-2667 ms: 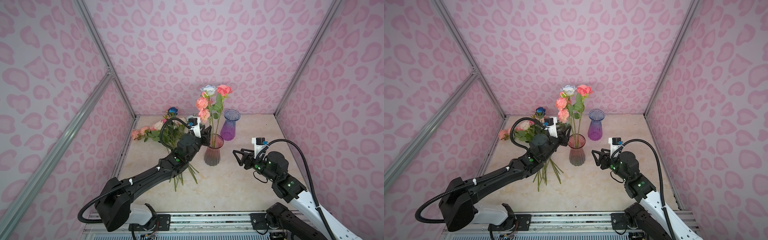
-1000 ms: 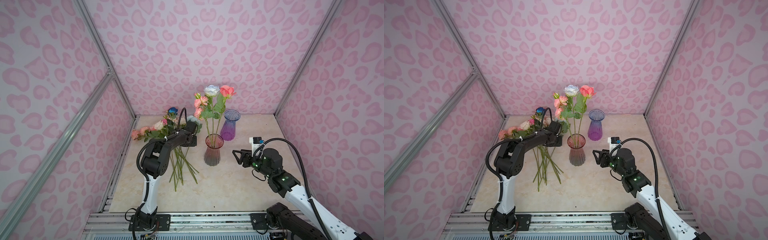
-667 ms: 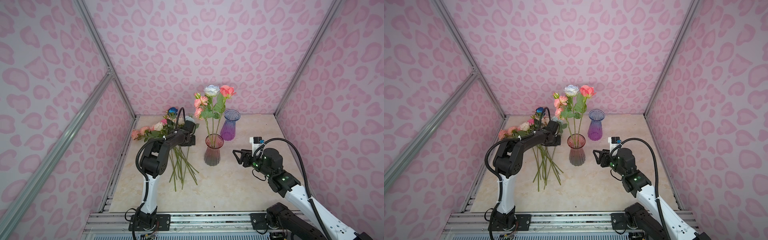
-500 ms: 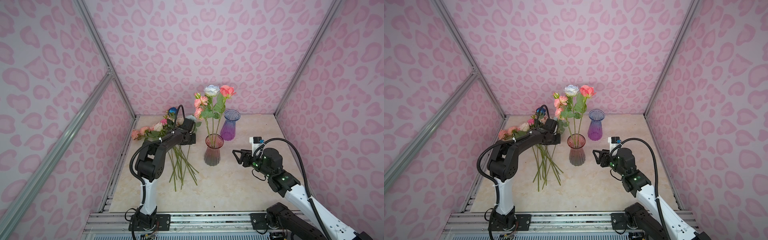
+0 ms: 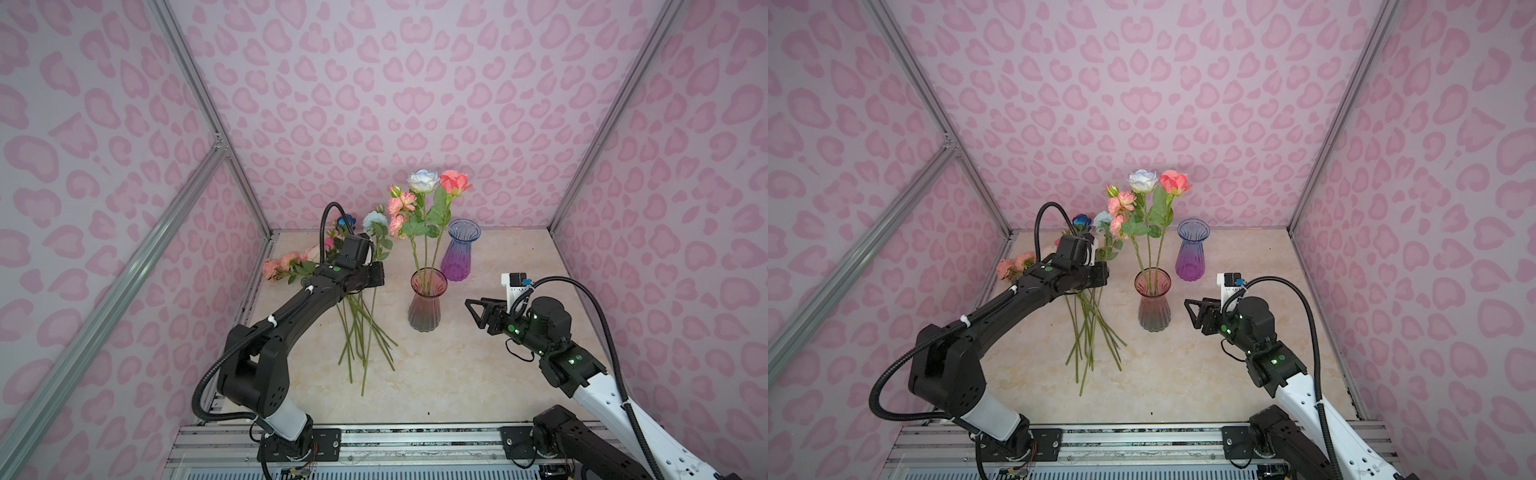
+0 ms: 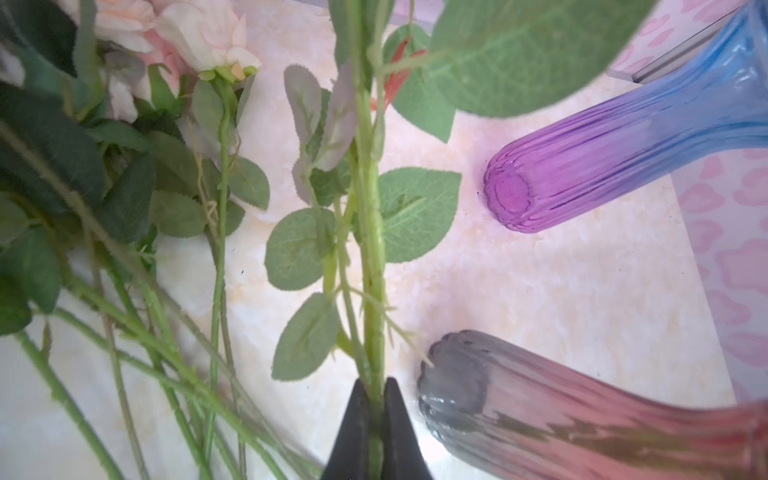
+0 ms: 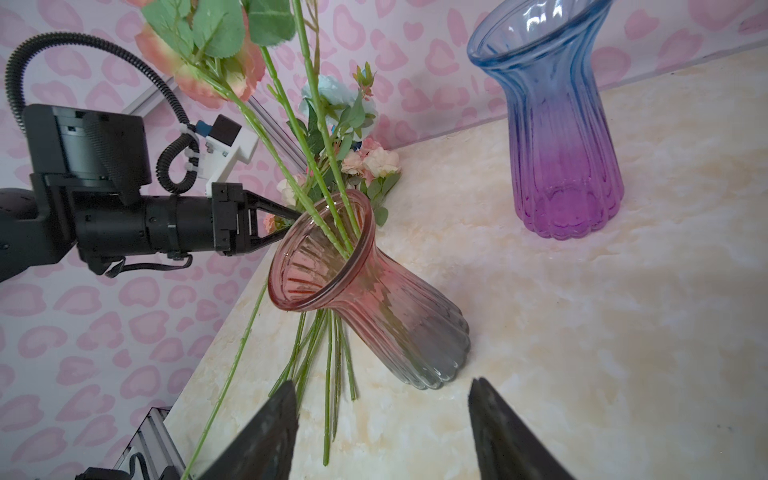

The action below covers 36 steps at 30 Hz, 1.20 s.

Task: Arrange the flowers into the vase
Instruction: 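Lift the pale blue rose high out of the bunch with the left gripper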

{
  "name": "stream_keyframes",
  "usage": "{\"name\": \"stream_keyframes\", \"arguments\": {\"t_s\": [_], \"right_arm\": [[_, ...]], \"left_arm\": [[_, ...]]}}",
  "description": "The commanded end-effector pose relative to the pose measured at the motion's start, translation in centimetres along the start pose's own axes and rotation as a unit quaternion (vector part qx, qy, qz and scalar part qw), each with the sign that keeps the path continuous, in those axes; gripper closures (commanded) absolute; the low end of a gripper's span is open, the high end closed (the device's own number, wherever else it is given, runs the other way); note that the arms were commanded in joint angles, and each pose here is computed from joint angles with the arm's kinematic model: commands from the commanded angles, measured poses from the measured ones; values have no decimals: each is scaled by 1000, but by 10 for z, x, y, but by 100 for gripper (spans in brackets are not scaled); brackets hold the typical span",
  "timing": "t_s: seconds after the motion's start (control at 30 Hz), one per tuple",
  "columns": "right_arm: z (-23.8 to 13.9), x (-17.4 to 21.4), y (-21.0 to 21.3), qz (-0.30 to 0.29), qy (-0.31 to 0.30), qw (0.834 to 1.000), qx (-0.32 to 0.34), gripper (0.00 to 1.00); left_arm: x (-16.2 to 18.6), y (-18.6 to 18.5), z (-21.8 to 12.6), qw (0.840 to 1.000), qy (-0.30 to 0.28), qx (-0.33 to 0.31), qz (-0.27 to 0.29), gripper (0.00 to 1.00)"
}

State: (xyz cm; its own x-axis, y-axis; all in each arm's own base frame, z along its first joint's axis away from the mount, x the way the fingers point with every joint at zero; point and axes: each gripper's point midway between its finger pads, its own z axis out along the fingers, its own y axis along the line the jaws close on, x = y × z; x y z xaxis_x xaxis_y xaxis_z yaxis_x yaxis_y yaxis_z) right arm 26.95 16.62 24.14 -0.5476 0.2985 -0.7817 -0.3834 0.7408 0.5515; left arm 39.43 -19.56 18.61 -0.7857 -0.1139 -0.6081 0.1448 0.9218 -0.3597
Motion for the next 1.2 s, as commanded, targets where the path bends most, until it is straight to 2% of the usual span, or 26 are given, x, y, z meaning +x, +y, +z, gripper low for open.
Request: {"name": "stream_keyframes", "arguments": {"t_s": [0.0, 0.17, 0.37, 0.6, 0.7, 0.8, 0.9, 1.17], "right_arm": [[-2, -7, 9, 1, -5, 1000, -14, 34], [3, -8, 18, 3, -5, 999, -33, 34], [2, -5, 32, -14, 2, 999, -47, 34], [0, -3, 29, -17, 0, 999, -42, 34], [-1, -5, 30, -21, -2, 999, -40, 34], [1, -7, 30, -22, -2, 999, -40, 34], [1, -8, 28, -29, -5, 999, -32, 34], [-5, -26, 26, -48, -23, 999, -12, 34]], "left_arm": [[-8, 10, -31, 998, -49, -26, -3, 97], [-11, 25, -79, 991, -116, -57, -15, 97], [-20, 28, -133, 978, -203, -46, -28, 97], [-43, 26, -207, 942, -332, -25, -39, 97], [-52, 10, -228, 925, -379, 22, -19, 97], [-63, -17, -250, 895, -434, 101, 9, 97], [-79, -40, -284, 850, -500, 163, 24, 97], [-114, -69, -365, 765, -604, 220, 29, 97]]}}
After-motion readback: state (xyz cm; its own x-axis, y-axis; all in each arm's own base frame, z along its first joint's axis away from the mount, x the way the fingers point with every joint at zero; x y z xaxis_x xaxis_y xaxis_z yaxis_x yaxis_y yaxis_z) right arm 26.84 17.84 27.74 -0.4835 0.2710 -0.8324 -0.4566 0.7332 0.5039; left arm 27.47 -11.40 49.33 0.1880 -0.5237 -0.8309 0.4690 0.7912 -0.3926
